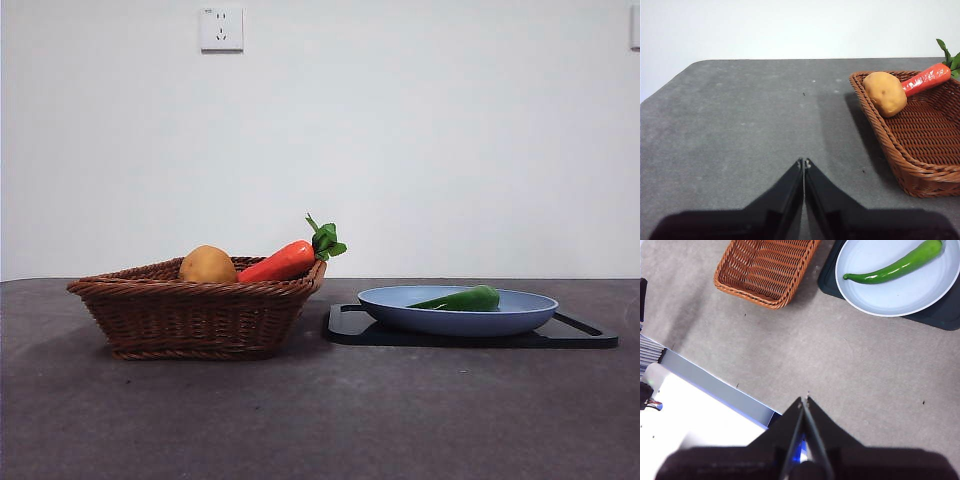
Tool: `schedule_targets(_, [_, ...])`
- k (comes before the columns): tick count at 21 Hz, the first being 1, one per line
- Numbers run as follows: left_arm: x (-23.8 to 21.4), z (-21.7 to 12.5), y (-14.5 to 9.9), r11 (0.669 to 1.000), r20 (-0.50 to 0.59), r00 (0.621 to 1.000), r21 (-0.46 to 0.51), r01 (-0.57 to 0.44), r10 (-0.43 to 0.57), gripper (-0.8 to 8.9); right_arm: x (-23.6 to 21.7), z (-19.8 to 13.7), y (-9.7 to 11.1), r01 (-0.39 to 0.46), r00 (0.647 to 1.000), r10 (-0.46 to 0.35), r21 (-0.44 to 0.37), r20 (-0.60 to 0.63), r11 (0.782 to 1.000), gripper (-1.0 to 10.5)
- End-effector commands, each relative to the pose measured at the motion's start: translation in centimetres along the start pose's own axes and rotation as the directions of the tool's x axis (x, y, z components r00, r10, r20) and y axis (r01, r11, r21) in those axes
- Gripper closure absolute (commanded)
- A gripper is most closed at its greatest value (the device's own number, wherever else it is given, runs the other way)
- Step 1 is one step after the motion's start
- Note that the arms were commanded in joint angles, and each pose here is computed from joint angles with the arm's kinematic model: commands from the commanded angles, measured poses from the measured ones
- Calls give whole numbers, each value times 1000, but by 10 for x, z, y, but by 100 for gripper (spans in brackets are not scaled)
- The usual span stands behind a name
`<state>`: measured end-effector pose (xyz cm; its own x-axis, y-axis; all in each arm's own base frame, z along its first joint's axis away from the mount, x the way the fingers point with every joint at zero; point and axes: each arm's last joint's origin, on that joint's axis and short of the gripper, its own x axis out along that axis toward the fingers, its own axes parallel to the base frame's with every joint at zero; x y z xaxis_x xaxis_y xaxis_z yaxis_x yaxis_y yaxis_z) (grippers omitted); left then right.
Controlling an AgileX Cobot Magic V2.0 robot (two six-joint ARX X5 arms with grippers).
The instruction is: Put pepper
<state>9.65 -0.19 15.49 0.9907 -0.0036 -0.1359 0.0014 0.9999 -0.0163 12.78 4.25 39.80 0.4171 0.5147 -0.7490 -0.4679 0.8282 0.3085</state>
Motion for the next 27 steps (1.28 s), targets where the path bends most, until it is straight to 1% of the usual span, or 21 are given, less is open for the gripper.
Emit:
schedule_targets(1, [1,-2,0,1000,1,1000,-7,-2,2,805,-2,1,1,1,1000,-1,-7,-4,1000,936])
schedule_targets(3, [1,-2,0,1000,1,1000,-7,-2,2,805,-7,2,-3,30,999,-28,-57,45,998,936])
schedule_targets(4, [1,-2,0,1000,1,1000,-7,-2,2,805,-12,4,-5,58,993,-48,-85,109,995,936])
schedule_targets(5, [1,-2,0,1000,1,1000,-7,-2,2,805,-19,6,-6,93,973,-66,-115,220,989,936])
schedule_targets(6, [1,-2,0,1000,2,1000,-7,-3,3,805,-23,6,-6,126,946,-78,-133,315,983,936])
schedule_targets(8, [1,-2,0,1000,2,1000,-7,-2,2,805,-27,-4,-10,193,852,-107,-117,513,974,936])
schedule_targets(10, [1,-2,0,1000,2,1000,-7,-2,2,805,-17,-24,-19,254,753,-137,-93,644,963,936])
schedule_targets(11, [1,-2,0,1000,2,1000,-7,-2,2,805,-6,-37,-25,283,715,-148,-90,683,955,936])
schedule_targets(14, [1,-2,0,1000,2,1000,-7,-2,2,805,32,-75,-42,347,637,-159,-96,755,933,936])
schedule_targets(15, [1,-2,0,1000,2,1000,-7,-3,3,805,45,-88,-47,362,618,-159,-99,770,927,936])
schedule_targets(16, [1,-2,0,1000,2,1000,-7,-2,2,805,53,-96,-51,371,606,-162,-96,779,924,936])
schedule_targets(19, [1,-2,0,1000,2,1000,-7,-3,3,805,77,-116,-61,377,591,-158,-99,791,921,936])
schedule_targets(22, [1,-2,0,1000,2,1000,-7,-2,2,805,97,-132,-68,375,590,-157,-96,792,922,936])
schedule_targets(25, [1,-2,0,1000,2,1000,-7,-2,2,805,111,-144,-74,361,601,-163,-84,783,929,936])
schedule_targets(26, [1,-2,0,1000,2,1000,-7,-2,2,805,115,-148,-76,361,603,-171,-76,779,929,936])
schedule_targets(27, [1,-2,0,1000,2,1000,-7,-3,3,805,120,-151,-79,365,601,-193,-51,775,929,936])
